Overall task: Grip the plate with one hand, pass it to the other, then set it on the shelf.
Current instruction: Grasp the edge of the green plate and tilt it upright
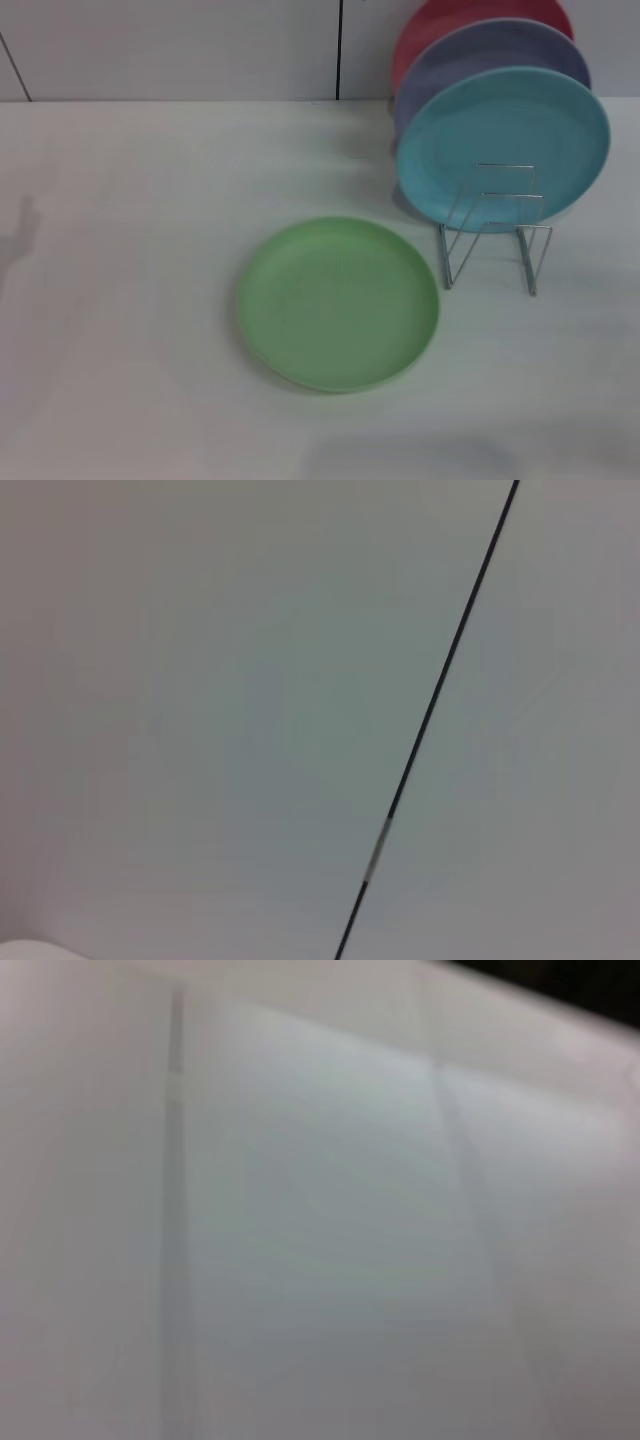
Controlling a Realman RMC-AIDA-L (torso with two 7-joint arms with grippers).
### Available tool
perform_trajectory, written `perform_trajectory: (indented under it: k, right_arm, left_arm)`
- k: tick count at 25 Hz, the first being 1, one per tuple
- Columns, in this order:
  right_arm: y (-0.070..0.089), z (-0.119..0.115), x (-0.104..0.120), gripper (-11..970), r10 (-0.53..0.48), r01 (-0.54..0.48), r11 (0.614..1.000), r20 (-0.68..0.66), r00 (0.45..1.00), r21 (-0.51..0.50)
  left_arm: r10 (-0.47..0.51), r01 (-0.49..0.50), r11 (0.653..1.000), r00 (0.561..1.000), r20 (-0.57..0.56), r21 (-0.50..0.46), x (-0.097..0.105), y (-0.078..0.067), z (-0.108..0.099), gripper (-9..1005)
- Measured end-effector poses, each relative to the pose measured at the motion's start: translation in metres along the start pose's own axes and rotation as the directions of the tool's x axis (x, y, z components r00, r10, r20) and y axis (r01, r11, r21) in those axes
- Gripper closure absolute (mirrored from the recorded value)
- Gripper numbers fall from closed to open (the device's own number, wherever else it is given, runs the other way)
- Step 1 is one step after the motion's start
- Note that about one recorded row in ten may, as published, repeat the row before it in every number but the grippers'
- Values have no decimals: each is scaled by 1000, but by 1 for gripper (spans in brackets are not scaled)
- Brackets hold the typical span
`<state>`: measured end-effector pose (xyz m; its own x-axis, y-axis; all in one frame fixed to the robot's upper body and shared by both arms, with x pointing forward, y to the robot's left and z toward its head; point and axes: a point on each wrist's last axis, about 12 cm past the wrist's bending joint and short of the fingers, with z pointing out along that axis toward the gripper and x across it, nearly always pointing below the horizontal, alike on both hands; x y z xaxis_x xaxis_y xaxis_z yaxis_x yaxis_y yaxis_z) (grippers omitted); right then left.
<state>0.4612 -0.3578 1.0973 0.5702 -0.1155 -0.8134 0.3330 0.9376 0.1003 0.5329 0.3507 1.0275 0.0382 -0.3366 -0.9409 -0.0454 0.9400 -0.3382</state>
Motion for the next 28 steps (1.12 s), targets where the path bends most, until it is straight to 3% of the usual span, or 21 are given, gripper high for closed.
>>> perform_trajectory:
  k: [4,9,12,16,22,28]
  right_arm:
    - [19,-18,10,245,183,-188,949,-45,982,-252]
    - [48,-37,16,245,250,-291,848,-151,956,-442]
    - [57,-41,20,245,274,-345,809,-212,938,-477]
    - [66,-37,22,245,280,-355,784,-220,934,-509]
    - [69,-35,25,246,261,-346,781,-231,937,-519]
    - [68,-37,26,246,255,-343,784,-235,938,-518]
  left_arm:
    - [-11,9,999,1000,28,48,1,-8,-5,227]
    - [-5,0,994,999,43,114,2,-15,-11,227]
    - [6,-14,987,999,49,160,2,-20,-14,227]
    - [14,-26,981,998,61,192,0,-23,-15,237]
    - [-4,-8,958,999,42,286,-6,-26,-11,239]
    - [-65,101,934,991,-114,344,-24,-20,14,239]
